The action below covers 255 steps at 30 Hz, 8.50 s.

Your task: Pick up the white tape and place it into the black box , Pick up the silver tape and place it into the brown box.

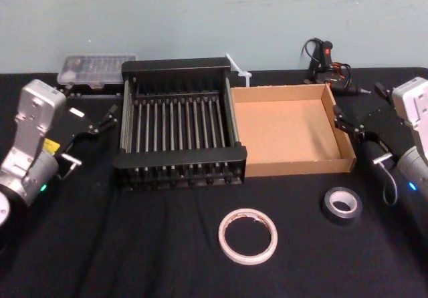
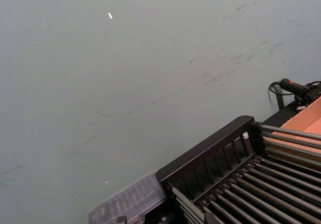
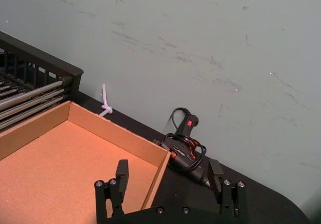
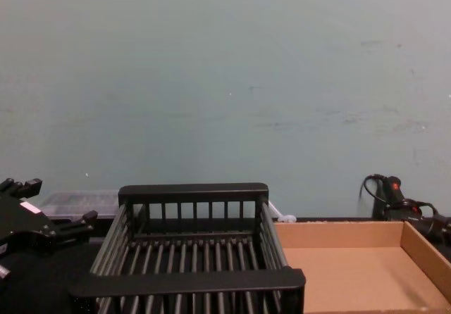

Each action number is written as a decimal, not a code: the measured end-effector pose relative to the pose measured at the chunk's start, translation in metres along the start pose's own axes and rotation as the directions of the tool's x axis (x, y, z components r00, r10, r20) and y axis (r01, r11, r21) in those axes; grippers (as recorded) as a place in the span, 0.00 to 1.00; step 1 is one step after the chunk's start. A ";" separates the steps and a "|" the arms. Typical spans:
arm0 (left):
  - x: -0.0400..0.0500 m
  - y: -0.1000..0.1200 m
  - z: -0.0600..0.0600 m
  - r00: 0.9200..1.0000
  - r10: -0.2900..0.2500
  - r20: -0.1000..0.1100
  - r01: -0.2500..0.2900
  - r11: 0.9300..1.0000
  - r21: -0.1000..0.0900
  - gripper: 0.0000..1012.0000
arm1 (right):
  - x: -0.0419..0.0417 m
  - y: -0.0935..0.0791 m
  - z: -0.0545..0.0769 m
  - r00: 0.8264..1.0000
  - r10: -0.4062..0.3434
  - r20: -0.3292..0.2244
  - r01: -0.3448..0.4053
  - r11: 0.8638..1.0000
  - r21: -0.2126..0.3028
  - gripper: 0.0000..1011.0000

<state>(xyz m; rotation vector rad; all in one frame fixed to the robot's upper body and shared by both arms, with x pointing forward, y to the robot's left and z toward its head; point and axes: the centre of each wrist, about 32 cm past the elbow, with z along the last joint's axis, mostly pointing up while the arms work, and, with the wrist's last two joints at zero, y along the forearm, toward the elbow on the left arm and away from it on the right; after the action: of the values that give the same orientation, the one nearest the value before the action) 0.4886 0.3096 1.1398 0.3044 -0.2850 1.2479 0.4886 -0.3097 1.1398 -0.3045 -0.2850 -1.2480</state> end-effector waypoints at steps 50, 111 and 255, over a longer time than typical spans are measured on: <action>0.0000 0.000 0.000 1.000 0.000 0.000 0.000 1.000 0.000 0.99 | 0.0037 -0.007 0.003 0.999 0.007 -0.038 -0.007 1.000 0.006 0.99; 0.0000 0.000 0.000 1.000 0.000 0.000 0.000 1.000 0.000 0.99 | 0.0212 -0.080 0.037 0.916 0.258 -0.306 -0.355 0.876 -0.326 0.99; 0.0000 0.000 0.000 1.000 0.000 0.000 0.000 1.000 0.000 0.99 | 0.0409 -0.006 0.048 0.941 0.233 -0.245 -0.290 0.929 -0.230 0.16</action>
<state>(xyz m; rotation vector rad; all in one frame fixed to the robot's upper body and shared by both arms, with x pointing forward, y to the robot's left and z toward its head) 0.4886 0.3096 1.1398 0.3045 -0.2850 1.2479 0.4927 -0.3292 1.2001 -0.4184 0.1083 -1.0399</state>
